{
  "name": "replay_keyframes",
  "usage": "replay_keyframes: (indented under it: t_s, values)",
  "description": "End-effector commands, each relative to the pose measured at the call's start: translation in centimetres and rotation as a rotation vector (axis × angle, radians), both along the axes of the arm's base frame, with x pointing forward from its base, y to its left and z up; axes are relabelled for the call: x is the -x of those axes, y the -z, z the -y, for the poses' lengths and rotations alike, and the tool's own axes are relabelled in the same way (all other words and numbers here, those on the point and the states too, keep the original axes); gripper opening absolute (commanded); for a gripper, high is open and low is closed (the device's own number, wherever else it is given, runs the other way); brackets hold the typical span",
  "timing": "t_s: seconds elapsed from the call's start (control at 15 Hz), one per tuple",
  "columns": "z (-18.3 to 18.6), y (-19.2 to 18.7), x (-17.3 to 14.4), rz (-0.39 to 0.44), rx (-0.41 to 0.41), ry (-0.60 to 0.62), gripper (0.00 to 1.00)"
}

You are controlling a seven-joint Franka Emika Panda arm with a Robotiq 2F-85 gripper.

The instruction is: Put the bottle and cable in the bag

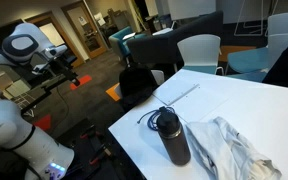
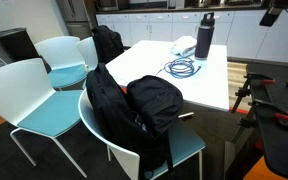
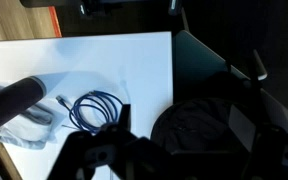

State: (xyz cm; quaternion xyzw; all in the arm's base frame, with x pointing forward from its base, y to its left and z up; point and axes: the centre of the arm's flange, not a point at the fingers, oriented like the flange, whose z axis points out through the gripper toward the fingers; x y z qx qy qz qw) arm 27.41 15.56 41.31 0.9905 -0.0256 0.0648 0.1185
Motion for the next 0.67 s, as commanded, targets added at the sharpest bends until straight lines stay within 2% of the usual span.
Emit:
replay_keyframes:
  t_s: [0.0,0.33,0.6]
  values:
    - [0.0,0.0,0.0,0.0,0.0,0.0,1.0]
    - [0.4,-0.5,0.0,0.008,0.003,-0.009,1.0]
    - [4.9,-3.9,-0.1,0.016,0.038,-0.036,1.0]
